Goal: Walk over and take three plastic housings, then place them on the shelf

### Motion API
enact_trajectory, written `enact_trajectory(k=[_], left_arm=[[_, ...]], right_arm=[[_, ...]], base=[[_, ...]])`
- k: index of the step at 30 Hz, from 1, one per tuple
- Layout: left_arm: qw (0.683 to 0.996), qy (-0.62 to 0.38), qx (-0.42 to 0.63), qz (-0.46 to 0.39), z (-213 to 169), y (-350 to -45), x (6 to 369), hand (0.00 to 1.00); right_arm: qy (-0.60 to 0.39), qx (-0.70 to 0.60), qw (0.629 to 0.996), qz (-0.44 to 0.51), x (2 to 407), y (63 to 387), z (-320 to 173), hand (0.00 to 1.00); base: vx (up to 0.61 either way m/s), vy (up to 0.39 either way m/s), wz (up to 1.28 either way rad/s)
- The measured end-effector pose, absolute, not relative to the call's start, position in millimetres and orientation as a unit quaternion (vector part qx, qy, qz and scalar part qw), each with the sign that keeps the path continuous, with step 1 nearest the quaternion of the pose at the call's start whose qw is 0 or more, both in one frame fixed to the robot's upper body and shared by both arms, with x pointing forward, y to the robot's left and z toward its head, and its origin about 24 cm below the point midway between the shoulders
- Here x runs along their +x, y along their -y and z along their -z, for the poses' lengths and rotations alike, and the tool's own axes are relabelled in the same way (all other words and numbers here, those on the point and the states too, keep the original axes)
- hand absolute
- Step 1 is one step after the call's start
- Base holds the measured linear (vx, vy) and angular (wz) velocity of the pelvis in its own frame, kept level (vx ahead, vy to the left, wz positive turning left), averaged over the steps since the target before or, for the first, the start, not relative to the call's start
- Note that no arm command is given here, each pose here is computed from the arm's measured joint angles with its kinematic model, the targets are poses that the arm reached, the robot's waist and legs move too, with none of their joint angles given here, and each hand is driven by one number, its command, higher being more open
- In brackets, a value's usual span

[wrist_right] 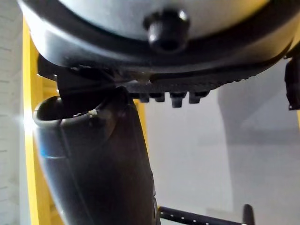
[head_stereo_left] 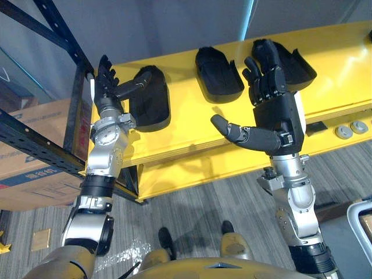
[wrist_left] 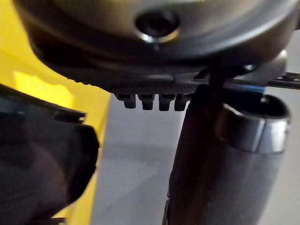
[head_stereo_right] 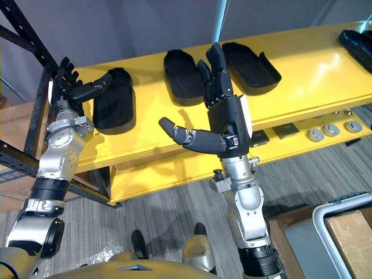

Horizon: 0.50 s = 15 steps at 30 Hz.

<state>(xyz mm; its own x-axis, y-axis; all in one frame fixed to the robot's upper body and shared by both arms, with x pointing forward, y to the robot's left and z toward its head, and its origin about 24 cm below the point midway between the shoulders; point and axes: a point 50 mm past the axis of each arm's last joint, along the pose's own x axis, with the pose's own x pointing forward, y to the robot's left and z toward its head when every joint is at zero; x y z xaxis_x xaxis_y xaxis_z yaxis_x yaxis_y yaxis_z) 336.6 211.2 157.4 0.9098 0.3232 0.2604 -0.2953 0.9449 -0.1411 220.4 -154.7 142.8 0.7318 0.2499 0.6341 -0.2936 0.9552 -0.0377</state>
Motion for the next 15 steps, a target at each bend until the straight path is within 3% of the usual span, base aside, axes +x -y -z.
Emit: enact_trajectory(k=[4, 11, 15], left_arm=[[0.967, 0.168, -0.011, -0.192, -163.6, -207.1, 331.4, 1.00], [0.936, 0.241, 0.023, -0.257, -169.3, -214.9, 285.0, 1.00], [0.937, 0.271, -0.020, -0.220, -159.8, -187.0, 247.6, 1.00]], right_arm=[[0.302, 0.015, 0.940, -0.156, 224.4, 150.3, -133.9, 1.00], [0.173, 0.019, 0.972, -0.160, 227.4, 140.6, -93.6, 1.00], [0.134, 0.036, 0.985, -0.107, 233.0, 140.9, -79.2, 1.00]], base=[[-0.03, -0.004, 0.07], [-0.02, -0.017, 0.15], [-0.01, -0.015, 0.25]])
